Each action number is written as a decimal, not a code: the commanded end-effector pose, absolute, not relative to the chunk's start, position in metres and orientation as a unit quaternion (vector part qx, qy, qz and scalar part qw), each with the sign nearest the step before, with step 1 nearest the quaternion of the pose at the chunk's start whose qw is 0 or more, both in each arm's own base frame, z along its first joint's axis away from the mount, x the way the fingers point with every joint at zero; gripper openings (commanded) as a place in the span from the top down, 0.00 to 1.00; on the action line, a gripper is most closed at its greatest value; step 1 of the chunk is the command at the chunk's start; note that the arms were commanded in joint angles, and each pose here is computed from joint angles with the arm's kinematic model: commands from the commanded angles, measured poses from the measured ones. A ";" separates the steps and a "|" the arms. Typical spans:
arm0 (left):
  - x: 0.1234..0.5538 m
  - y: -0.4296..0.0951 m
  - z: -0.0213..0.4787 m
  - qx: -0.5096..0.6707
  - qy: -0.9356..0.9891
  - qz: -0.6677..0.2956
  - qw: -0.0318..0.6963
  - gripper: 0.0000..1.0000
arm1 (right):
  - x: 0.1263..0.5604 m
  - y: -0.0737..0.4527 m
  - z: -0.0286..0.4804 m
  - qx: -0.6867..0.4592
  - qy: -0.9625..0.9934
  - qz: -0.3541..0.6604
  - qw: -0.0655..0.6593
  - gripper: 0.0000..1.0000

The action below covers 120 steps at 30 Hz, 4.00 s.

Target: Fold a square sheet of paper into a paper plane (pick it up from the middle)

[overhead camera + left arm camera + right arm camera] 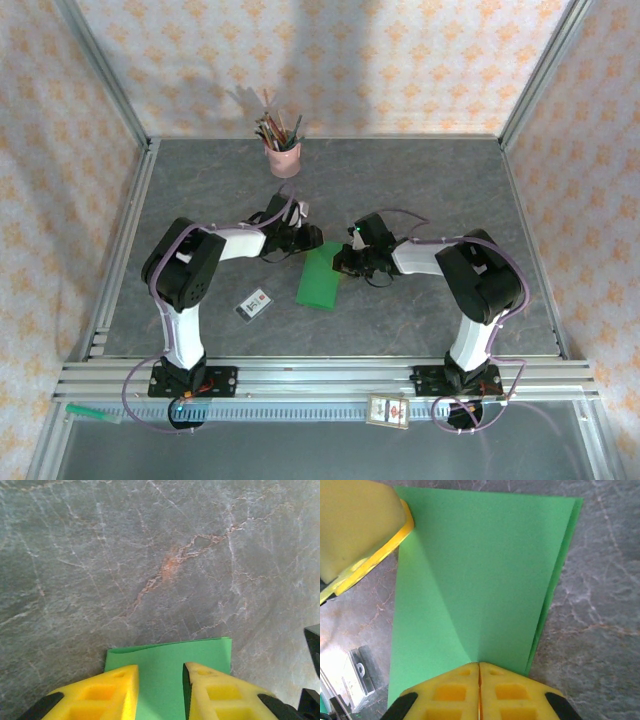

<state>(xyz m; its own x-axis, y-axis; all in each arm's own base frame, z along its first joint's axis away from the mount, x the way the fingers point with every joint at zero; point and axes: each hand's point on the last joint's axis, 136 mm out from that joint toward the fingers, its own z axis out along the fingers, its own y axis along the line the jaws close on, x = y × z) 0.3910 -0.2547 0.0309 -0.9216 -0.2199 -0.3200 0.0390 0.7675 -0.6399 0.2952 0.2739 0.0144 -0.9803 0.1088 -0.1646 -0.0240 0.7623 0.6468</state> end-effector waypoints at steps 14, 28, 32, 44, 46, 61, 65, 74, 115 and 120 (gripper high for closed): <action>0.409 -0.250 0.017 -0.059 0.923 -0.325 0.199 0.67 | 0.268 0.202 -0.057 0.068 0.982 0.169 0.056 0.92; 0.395 -0.229 0.074 -0.073 0.901 -0.354 0.241 0.66 | 0.269 0.204 -0.056 0.065 0.982 0.170 0.055 0.92; 0.360 -0.237 0.081 -0.059 0.899 -0.371 0.225 0.66 | 0.271 0.206 -0.054 0.059 0.981 0.173 0.057 0.92; 0.332 -0.254 0.050 -0.056 0.912 -0.361 0.187 0.76 | 0.288 0.223 -0.038 0.030 0.977 0.197 0.075 0.92; 0.330 -0.254 0.052 -0.059 0.910 -0.364 0.190 0.76 | 0.291 0.226 -0.034 0.018 0.976 0.200 0.078 0.92; 0.321 -0.246 0.023 -0.068 0.924 -0.333 0.175 0.77 | 0.297 0.238 -0.018 -0.008 0.971 0.224 0.087 0.90; 0.319 -0.243 0.016 -0.070 0.928 -0.324 0.171 0.78 | 0.299 0.240 -0.015 -0.010 0.970 0.225 0.091 0.89; 0.313 -0.237 0.003 -0.069 0.935 -0.308 0.162 0.77 | 0.304 0.244 -0.006 -0.015 0.968 0.232 0.098 0.87; 0.307 -0.231 -0.011 -0.065 0.950 -0.264 0.153 0.80 | 0.215 0.260 0.047 -0.073 0.940 0.314 0.107 0.59; 0.310 -0.237 -0.003 -0.066 0.945 -0.278 0.161 0.79 | 0.241 0.268 0.074 -0.079 0.929 0.318 0.171 0.62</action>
<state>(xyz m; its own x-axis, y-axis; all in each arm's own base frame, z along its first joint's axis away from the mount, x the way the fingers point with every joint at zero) 0.3211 -0.2485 0.0194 -0.9318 -0.2109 -0.2953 0.0114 0.7964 -0.6046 0.2180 0.2593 0.0481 -0.9626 -0.0697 -0.2619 -0.2116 0.7971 0.5656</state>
